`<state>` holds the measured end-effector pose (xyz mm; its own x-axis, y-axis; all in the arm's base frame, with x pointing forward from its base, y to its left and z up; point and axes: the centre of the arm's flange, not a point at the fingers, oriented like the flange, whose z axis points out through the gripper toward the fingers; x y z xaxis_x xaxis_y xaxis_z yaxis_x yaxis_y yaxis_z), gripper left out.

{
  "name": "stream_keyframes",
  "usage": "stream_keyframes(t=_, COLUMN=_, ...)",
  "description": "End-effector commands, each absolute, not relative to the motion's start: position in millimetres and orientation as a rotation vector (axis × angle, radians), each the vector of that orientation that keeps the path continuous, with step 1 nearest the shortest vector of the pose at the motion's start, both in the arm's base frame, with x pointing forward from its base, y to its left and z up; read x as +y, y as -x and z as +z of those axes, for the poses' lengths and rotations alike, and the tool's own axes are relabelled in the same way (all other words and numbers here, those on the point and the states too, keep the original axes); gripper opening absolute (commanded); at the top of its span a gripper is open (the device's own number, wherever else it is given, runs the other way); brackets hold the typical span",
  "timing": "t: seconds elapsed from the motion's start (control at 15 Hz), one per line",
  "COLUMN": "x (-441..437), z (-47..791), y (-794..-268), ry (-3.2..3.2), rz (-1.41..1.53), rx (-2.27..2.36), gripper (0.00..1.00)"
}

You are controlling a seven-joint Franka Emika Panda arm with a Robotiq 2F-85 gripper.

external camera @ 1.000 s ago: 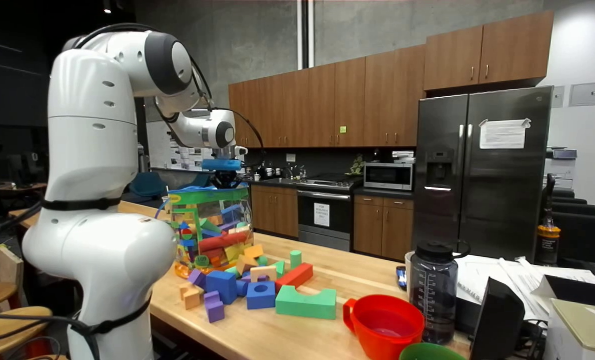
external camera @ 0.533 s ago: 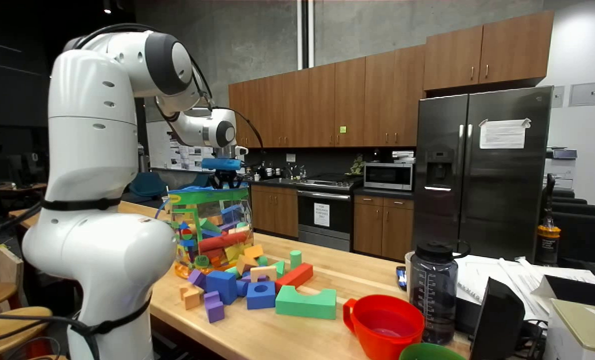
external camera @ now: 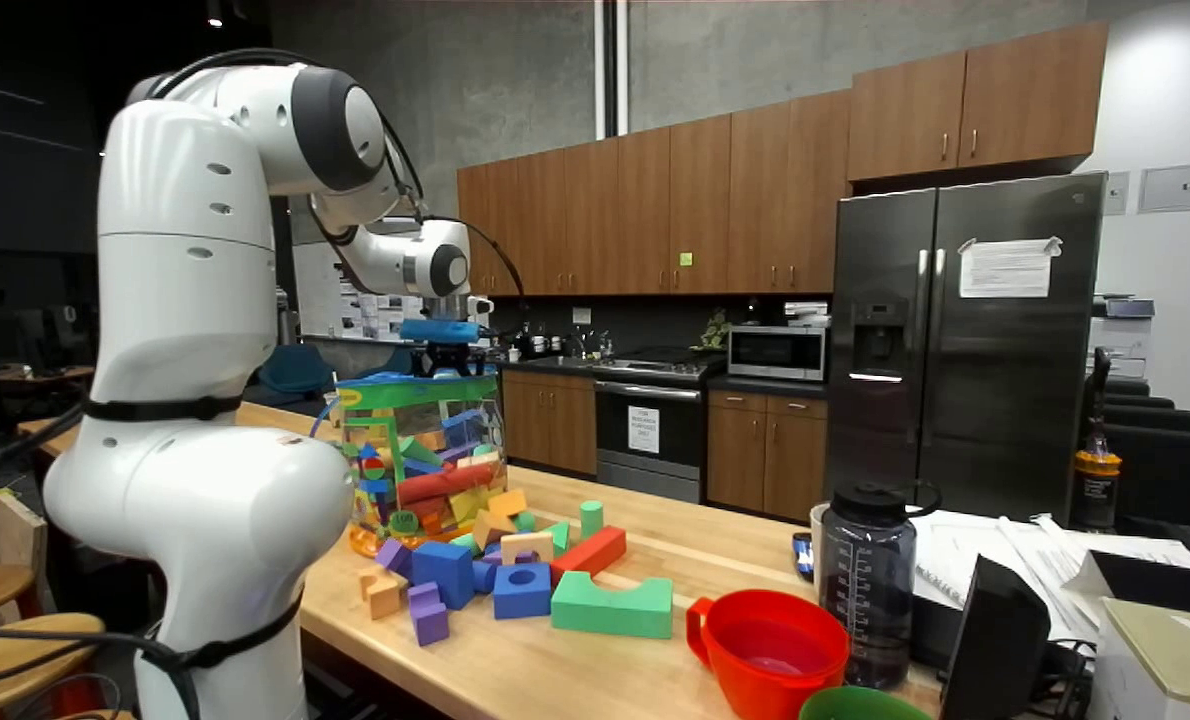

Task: Pick up one blue rectangular block and put it on the table, pick up one green cylindrical block and put it on the table

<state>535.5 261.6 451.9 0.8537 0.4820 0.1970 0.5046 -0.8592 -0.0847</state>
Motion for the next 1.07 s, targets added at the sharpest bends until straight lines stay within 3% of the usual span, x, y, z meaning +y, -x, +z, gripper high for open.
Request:
stream_keyframes(t=0.0, x=260.2, z=449.5, y=-527.7, ry=2.911, rz=-0.247, rx=-0.766, gripper=1.00)
stream_keyframes(t=1.0, x=285.6, z=399.7, y=-506.4, ry=2.985, rz=-0.487, rx=-0.787, gripper=1.00)
